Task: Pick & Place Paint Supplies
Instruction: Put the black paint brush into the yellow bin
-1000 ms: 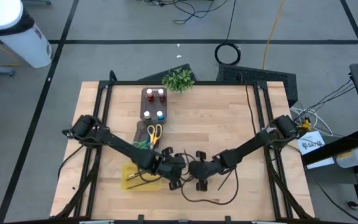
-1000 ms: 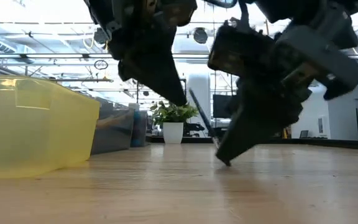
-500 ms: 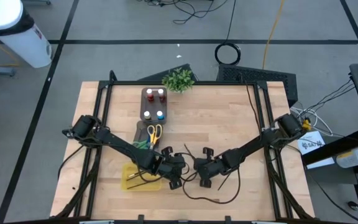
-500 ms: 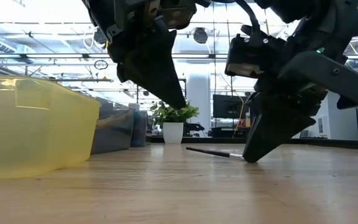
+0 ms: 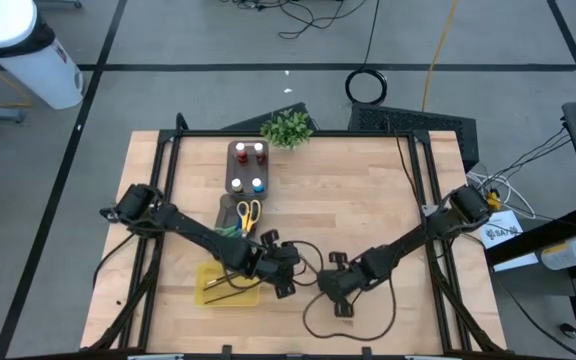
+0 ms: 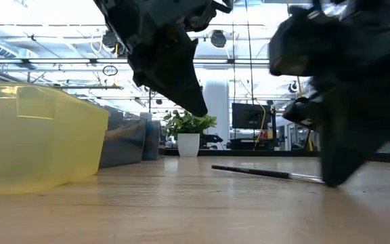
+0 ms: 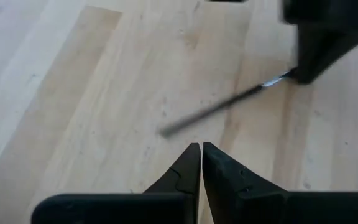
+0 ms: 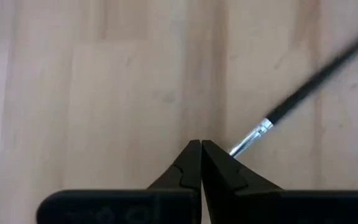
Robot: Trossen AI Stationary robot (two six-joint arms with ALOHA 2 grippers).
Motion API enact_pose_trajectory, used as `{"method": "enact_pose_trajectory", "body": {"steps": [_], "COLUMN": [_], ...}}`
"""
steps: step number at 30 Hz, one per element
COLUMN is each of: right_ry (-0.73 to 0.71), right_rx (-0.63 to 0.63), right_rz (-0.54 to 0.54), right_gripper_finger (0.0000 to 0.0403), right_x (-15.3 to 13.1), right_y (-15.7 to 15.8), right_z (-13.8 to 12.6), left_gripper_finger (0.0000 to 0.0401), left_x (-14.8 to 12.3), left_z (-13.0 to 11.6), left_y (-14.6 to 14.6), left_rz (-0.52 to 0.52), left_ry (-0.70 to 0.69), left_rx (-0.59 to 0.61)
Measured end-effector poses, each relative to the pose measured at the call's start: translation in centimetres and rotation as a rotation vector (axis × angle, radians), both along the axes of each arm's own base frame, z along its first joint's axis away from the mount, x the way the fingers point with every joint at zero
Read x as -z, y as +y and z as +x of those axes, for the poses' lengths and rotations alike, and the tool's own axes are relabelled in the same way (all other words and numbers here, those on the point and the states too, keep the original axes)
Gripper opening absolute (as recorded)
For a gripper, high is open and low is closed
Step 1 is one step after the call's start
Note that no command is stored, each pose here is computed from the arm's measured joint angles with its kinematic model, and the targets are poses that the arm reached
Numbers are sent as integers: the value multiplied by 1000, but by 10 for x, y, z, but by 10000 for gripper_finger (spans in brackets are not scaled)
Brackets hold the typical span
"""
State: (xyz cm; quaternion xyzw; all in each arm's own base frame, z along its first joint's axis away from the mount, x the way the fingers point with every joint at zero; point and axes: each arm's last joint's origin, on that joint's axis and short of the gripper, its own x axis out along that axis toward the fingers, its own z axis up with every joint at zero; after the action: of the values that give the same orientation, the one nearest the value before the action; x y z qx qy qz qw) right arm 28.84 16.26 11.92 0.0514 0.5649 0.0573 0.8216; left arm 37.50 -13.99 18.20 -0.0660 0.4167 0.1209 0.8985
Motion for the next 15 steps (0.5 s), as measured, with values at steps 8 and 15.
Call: {"method": "enact_pose_trajectory", "body": {"steps": [8,15], "right_ry": [-26,-112], "right_rx": [-35,18], "right_rz": [-120,-148], "right_gripper_finger": [0,0], "right_x": [-18,-33], "right_y": [10,14], "right_z": [-22,-27], "left_gripper_finger": [30,31], "left_x": [0,0], "left_z": [3,3], "left_y": [6,6], "left_rz": [-8,-9], "left_ry": [-5,-7], "left_rx": [-24,-24]}}
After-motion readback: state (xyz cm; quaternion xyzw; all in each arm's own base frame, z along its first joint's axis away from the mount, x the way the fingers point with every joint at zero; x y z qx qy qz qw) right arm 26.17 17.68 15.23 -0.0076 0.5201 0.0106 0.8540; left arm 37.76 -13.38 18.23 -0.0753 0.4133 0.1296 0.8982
